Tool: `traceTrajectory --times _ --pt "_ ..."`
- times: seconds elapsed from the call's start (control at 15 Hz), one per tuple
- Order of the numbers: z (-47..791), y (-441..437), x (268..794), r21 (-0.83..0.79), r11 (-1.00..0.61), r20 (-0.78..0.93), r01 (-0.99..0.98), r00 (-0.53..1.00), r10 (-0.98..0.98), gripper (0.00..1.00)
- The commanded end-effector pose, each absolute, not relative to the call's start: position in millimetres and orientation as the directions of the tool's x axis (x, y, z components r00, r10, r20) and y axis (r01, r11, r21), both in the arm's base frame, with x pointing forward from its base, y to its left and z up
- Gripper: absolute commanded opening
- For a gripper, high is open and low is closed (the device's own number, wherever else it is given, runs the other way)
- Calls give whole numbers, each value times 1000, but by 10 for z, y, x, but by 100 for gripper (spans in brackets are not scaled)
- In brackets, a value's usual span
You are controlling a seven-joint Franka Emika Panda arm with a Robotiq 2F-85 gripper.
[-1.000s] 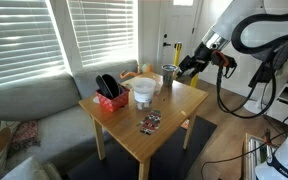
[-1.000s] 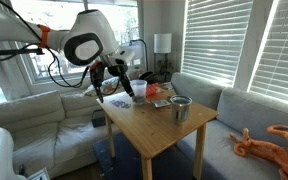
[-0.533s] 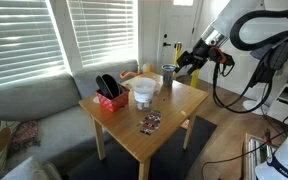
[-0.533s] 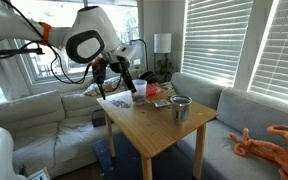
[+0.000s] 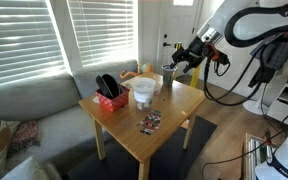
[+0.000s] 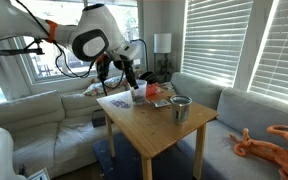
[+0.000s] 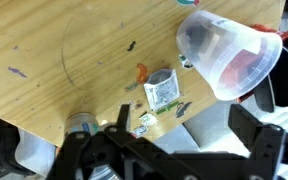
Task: Move the clear cup to the right
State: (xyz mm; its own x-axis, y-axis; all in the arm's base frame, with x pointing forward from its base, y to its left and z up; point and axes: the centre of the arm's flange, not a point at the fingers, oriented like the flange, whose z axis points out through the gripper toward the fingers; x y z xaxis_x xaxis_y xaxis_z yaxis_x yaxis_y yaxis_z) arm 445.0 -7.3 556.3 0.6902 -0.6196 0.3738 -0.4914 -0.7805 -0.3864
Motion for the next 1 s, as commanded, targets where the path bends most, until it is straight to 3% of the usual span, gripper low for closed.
traceTrajectory --times 0.0,0.4,0.6,0.67,0.73,0.87,0.93 --pt "5715 -17 4988 -476 -716 329 -510 652 -683 100" --pt "5314 163 5606 -400 -703 165 -588 708 -687 97" --pt "5130 320 5798 -365 -719 120 -592 735 -667 90" --pt "5068 369 5855 -344 -723 105 -599 740 -664 85" --pt "4991 404 5895 -316 -726 93 -611 741 -665 66" --pt "4860 440 5940 -294 -724 55 -624 745 -665 60" --pt "4820 449 5957 -286 -723 42 -630 745 -666 52"
